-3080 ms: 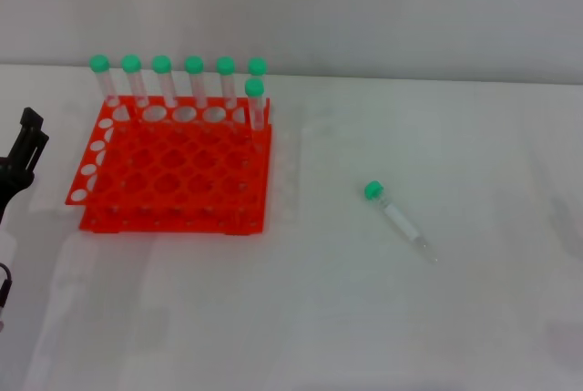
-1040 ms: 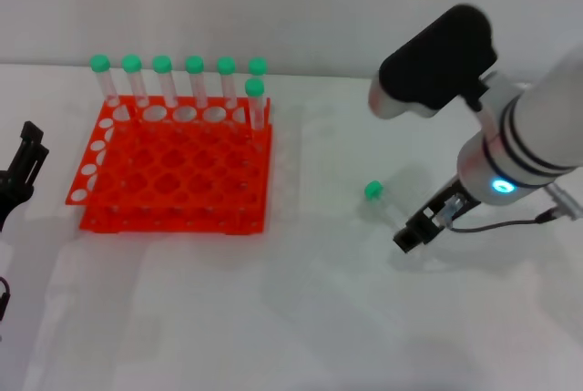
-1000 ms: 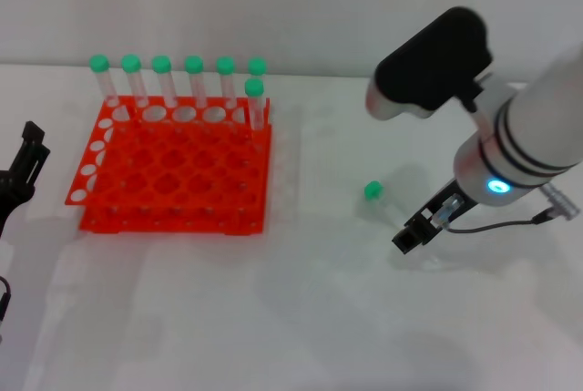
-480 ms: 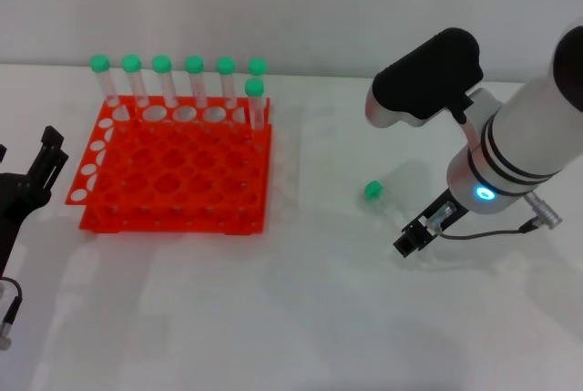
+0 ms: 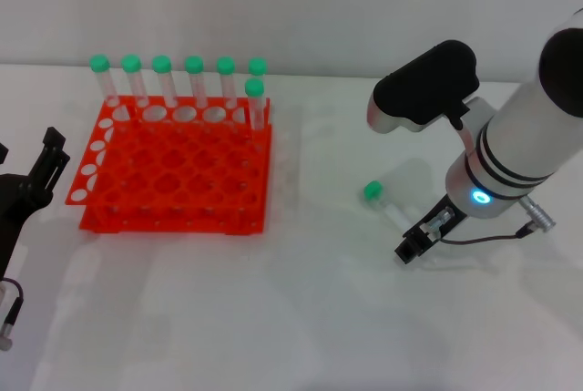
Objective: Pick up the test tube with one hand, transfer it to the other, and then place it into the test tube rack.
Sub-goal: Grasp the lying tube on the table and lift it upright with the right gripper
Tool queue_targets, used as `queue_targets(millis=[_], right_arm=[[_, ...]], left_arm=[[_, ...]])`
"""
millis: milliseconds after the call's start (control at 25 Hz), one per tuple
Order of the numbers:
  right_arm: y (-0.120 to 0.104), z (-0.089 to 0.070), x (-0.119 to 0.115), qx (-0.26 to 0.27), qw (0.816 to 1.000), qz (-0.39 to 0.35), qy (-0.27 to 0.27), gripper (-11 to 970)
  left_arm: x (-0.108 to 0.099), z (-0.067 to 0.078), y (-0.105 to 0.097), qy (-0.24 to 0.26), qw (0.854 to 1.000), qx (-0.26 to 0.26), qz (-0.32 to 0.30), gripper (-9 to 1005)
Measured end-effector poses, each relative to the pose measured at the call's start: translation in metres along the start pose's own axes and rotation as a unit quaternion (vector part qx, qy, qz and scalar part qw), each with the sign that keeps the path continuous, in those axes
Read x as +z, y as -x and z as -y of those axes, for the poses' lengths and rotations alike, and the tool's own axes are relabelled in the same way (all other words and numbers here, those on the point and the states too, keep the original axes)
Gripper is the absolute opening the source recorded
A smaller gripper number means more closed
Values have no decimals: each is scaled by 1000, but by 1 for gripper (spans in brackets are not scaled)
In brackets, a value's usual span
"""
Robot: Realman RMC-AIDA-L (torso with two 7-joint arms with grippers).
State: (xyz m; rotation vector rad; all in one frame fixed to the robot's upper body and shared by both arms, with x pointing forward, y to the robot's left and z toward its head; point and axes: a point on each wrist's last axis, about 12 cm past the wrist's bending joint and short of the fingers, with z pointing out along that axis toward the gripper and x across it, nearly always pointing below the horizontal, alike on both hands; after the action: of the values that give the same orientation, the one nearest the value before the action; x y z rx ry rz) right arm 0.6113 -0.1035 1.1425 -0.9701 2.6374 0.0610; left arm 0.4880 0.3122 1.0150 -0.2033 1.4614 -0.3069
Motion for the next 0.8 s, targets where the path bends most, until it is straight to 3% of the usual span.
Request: queue_targets(millis=[360, 800], right_arm=[[4, -2, 4, -5, 1000, 2, 5, 595], [2, 0, 10, -8, 1000, -6, -2, 367]], left_arm=[[1, 0, 0, -1, 1000, 0, 0, 893], [4, 2, 1, -5, 1000, 0, 2, 893]])
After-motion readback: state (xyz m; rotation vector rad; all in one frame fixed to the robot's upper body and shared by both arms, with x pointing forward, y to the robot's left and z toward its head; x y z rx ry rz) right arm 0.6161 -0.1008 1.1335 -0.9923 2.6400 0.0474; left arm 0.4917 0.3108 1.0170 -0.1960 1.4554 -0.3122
